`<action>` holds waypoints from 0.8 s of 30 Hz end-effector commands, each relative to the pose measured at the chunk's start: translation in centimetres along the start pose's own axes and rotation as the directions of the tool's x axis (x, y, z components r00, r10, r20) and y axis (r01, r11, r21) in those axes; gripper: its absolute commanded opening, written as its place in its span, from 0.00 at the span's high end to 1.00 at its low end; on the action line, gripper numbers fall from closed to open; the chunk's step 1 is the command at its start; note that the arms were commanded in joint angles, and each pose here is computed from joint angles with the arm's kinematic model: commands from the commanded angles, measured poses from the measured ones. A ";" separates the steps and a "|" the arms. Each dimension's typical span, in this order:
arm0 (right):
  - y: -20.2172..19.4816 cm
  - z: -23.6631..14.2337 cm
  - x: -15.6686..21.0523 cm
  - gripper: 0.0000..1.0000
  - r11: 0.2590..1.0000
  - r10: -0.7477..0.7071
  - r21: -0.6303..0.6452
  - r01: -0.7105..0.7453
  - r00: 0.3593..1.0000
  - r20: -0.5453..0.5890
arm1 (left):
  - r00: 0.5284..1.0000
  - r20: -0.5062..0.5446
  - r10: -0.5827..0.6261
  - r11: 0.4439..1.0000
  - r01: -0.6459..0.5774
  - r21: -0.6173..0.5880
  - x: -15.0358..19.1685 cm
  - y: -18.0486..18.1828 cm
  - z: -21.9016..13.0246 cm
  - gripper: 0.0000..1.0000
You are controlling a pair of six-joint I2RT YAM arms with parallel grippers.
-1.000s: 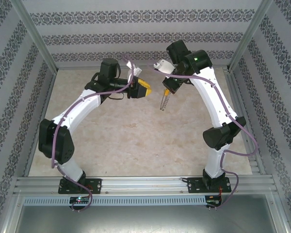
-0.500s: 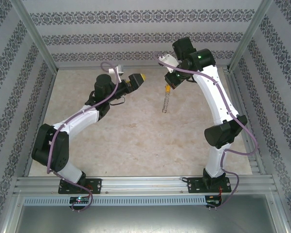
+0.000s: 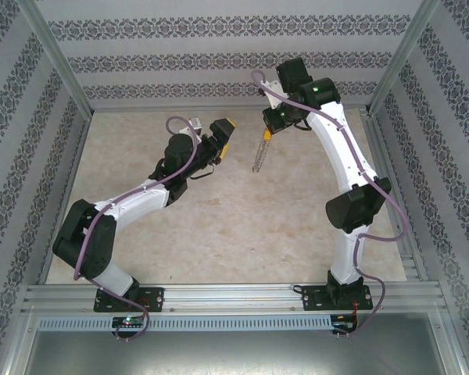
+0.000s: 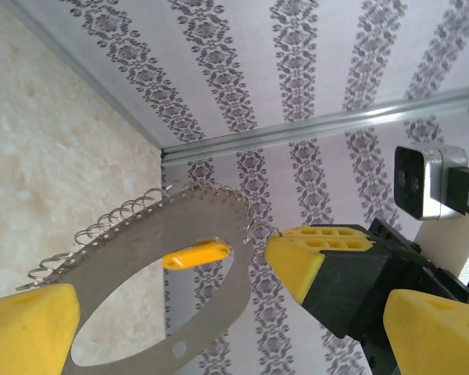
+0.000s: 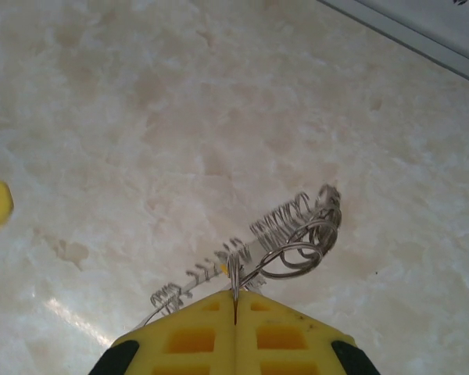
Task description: Put the keys on the keyring
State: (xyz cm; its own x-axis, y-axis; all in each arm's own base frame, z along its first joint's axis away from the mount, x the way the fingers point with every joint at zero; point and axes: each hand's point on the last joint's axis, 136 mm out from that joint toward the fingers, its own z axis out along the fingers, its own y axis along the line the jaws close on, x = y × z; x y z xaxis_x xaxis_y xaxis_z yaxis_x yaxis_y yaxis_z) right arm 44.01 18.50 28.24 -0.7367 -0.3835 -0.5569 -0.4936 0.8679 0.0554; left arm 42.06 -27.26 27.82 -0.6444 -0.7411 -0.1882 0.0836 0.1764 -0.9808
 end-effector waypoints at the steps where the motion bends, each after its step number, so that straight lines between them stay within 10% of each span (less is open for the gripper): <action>1: -0.7 -0.6 -2.5 1.00 0.996 0.093 -0.004 -0.094 0.991 0.096 | 0.979 0.048 -0.198 0.979 0.195 0.060 0.2 -1.1 0.0 0.00; 11: -0.5 0.8 -3.8 1.00 0.984 0.174 -0.050 -0.169 0.977 0.124 | 0.880 0.036 -0.474 0.879 0.470 0.080 3.6 1.4 2.2 0.00; 24: 0.9 -0.4 -3.3 1.00 0.982 0.172 -0.099 -0.158 0.974 0.150 | 0.816 0.096 -0.570 0.811 0.540 0.225 1.7 2.2 5.4 0.03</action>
State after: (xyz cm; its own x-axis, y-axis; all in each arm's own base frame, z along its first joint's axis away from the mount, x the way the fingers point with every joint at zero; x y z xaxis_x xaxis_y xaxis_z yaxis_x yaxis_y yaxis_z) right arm 46.59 20.05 27.31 -0.7776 -0.2112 -0.5922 -0.3956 0.8964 0.1998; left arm 44.39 -31.78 21.59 -0.5091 -0.7869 0.3488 -0.2052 -0.2826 -0.9370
